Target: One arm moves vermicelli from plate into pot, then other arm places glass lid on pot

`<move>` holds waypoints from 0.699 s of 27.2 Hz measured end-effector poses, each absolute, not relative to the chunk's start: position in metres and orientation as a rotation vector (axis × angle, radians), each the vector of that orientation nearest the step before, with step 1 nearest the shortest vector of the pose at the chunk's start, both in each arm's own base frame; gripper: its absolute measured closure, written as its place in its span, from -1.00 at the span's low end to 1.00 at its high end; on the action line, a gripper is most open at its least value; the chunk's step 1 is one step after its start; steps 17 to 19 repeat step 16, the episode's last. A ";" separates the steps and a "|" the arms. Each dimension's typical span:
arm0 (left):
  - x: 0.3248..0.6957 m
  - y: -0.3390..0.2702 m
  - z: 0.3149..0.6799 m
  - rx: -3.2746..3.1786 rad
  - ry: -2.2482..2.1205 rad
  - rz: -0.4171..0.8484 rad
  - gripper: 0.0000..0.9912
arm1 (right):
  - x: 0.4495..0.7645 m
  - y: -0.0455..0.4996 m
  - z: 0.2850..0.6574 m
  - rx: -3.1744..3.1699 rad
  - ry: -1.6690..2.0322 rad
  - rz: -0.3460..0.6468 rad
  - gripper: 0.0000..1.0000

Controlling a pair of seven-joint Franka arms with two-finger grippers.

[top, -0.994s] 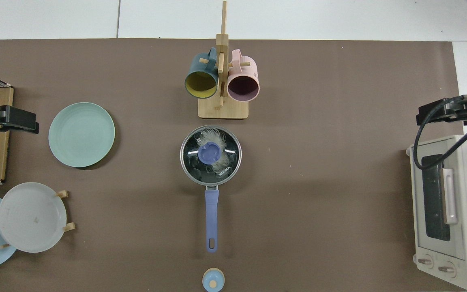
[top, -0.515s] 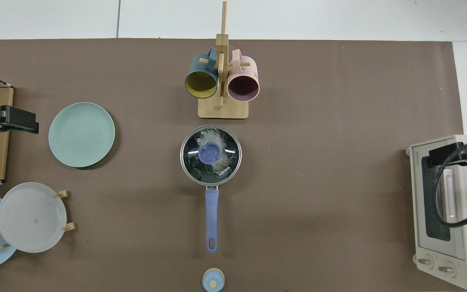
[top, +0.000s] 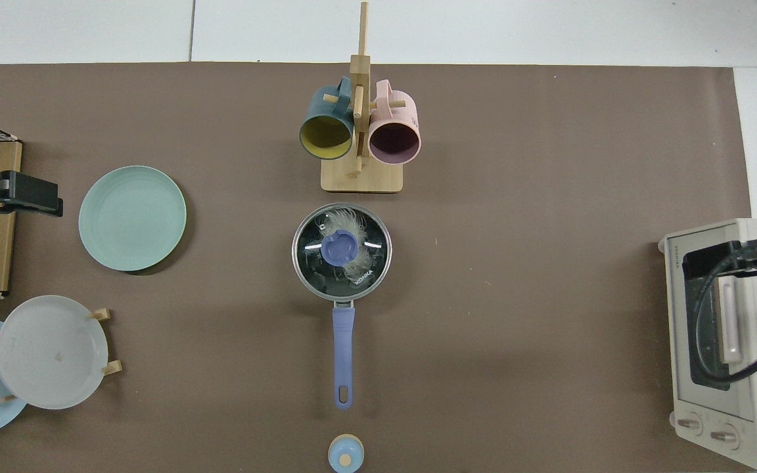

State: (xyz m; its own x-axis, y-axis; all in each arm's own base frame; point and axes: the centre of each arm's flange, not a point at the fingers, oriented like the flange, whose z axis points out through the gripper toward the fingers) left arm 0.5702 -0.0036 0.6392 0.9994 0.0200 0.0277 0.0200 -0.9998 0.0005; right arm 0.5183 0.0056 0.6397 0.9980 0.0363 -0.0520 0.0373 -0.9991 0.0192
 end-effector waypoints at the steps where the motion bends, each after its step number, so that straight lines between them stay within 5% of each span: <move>1: 0.570 -0.004 0.639 3.141 0.031 0.044 -1.00 | 0.519 0.006 0.639 3.120 0.058 -0.072 -0.99; 19: 0.570 -0.004 0.639 3.141 0.032 0.044 -1.00 | 0.524 0.017 0.633 3.137 0.089 -0.042 -0.99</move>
